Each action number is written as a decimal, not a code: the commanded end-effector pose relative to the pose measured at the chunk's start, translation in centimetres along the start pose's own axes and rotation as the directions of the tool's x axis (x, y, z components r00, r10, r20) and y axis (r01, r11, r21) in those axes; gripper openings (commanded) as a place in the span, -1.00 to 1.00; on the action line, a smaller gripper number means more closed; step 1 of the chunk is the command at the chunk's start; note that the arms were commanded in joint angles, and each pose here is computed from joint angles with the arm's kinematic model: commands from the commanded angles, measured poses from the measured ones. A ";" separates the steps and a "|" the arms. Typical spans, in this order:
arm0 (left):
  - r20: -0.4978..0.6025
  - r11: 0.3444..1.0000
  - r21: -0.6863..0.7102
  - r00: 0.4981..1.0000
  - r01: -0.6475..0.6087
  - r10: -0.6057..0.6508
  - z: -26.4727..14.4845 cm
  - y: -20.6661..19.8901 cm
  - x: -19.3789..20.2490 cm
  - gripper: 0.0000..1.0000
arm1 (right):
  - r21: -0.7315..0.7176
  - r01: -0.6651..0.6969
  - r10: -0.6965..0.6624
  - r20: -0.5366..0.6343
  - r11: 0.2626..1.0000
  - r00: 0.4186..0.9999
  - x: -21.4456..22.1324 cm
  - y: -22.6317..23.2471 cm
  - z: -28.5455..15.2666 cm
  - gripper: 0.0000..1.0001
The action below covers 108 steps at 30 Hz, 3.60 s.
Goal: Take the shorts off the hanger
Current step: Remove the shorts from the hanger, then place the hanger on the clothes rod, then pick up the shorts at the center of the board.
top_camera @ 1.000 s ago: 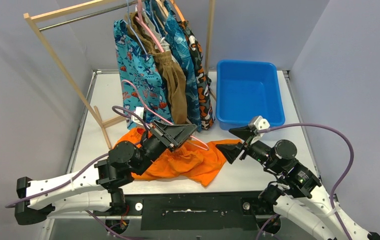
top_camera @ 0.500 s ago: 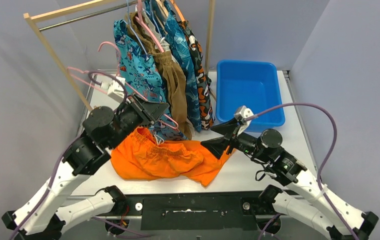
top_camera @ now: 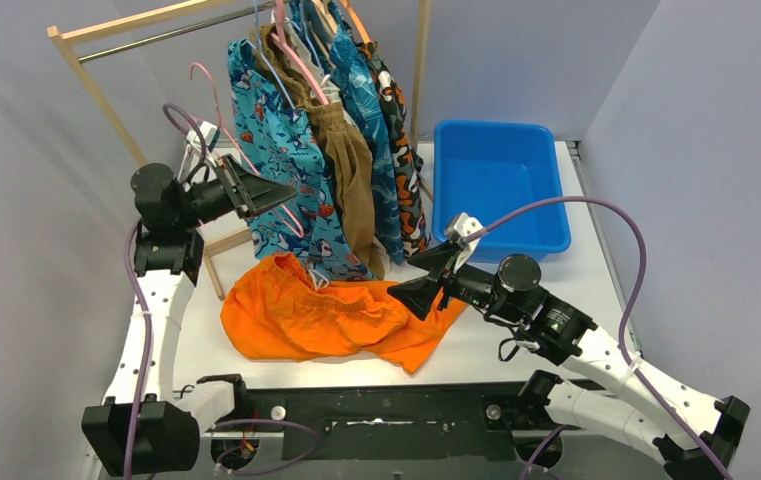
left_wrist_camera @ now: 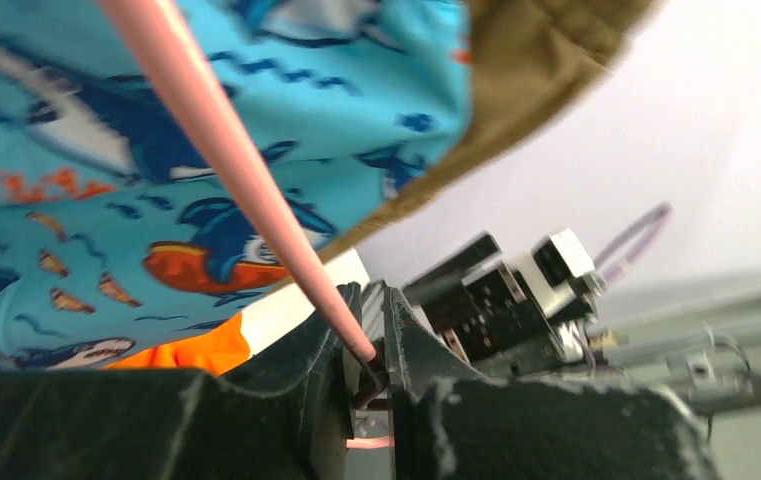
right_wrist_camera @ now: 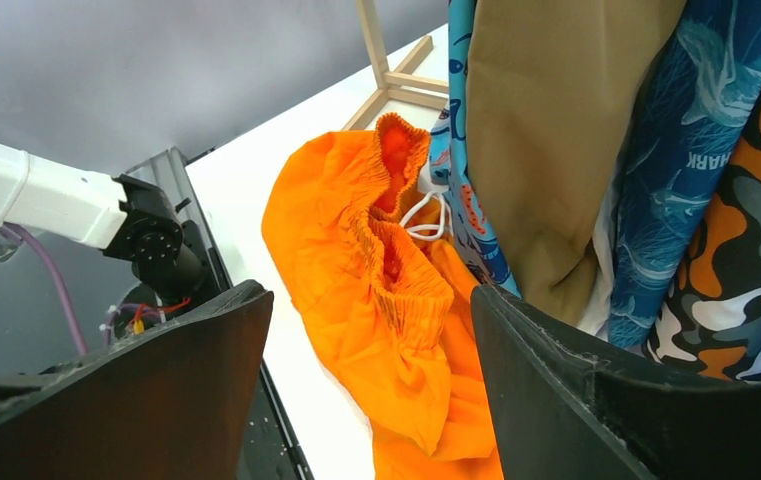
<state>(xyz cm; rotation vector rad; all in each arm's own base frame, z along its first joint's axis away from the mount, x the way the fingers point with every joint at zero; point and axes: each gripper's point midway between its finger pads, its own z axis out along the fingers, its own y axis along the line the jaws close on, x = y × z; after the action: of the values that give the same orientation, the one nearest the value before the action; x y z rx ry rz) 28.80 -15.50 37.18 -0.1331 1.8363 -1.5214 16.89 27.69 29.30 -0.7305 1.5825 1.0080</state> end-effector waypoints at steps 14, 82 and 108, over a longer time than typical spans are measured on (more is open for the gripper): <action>-0.067 0.899 0.352 0.951 -0.262 0.303 -3.7 -10.5 -3.6 -1.00 | 0.046 0.070 -0.070 0.006 0.997 0.998 -1.4 -0.9 1.2 0.48; 0.371 0.947 -0.275 0.890 -0.166 0.264 -8.4 5.0 -0.6 0.63 | -0.006 0.369 -0.367 -0.130 0.929 0.921 8.4 -2.8 5.3 0.69; 0.363 0.623 -0.782 0.831 0.025 0.422 -15.3 18.3 0.9 0.64 | -0.087 0.463 -0.447 -0.463 0.882 0.765 15.1 -2.1 19.9 0.79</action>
<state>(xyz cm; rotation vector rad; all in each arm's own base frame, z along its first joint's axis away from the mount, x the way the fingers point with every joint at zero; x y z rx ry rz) 25.51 1.06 19.11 -0.6960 1.8818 -0.4229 23.39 45.38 14.32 -1.3233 1.6101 0.4858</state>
